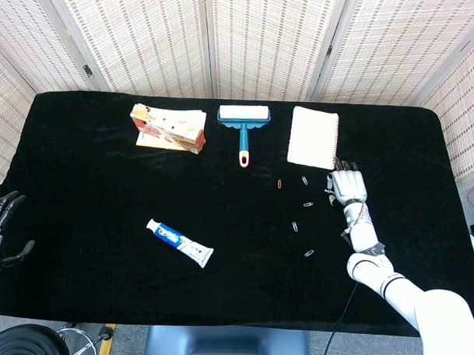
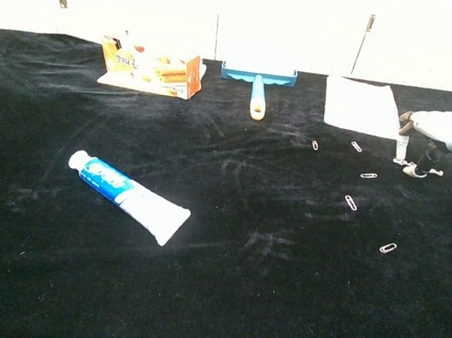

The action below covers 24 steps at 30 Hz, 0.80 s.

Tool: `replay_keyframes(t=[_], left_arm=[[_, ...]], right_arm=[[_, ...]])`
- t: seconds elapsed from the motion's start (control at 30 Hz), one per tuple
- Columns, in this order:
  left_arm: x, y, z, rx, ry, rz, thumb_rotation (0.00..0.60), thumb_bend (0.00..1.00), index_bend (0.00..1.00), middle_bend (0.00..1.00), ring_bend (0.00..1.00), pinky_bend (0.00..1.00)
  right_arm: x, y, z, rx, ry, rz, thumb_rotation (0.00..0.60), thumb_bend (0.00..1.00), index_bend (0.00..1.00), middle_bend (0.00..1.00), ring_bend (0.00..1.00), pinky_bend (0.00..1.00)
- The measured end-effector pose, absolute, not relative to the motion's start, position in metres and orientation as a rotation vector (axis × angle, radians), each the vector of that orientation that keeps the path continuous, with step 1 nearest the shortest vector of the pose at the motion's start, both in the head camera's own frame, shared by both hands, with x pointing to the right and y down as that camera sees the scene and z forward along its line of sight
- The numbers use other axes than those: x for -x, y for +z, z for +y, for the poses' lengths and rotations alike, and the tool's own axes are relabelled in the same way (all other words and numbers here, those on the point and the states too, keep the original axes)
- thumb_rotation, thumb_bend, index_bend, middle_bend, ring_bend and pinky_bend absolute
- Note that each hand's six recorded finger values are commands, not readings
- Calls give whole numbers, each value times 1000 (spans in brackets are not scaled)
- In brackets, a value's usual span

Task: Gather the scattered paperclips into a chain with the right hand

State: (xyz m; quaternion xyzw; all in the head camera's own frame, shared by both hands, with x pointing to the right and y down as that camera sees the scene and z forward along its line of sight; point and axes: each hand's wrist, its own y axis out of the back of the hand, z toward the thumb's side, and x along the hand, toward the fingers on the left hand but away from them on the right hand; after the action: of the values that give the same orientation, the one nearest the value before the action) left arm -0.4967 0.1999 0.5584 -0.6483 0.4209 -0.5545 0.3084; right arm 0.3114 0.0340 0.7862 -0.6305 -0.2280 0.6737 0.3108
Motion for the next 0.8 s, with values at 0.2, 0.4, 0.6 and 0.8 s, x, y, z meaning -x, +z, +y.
replay_keyframes(t=[0.2,0.4,0.6,0.8], left_arm=[[498,557,200,1713,-1464,1118,600,406,0,64,67,77],[498,557,201,1713,-1463,1119,600,406,0,64,67,76],[498,557,201,1711,-1467,1119,600,406,0,64,67,77],[499,557,201,1709,-1468,1123,600,406,0,64,67,77]], right_arm=[[-310,787,35,1669,1776,-598,600,418,501,0,0,0],[-311,788,34,1667,1785,-592,600,432,506,0,0,0],[-312,789,34,1659,1793,-580,600,491,548,0,0,0],[-311,790,35,1653,1792,-576,600,562,667,0,0,0]])
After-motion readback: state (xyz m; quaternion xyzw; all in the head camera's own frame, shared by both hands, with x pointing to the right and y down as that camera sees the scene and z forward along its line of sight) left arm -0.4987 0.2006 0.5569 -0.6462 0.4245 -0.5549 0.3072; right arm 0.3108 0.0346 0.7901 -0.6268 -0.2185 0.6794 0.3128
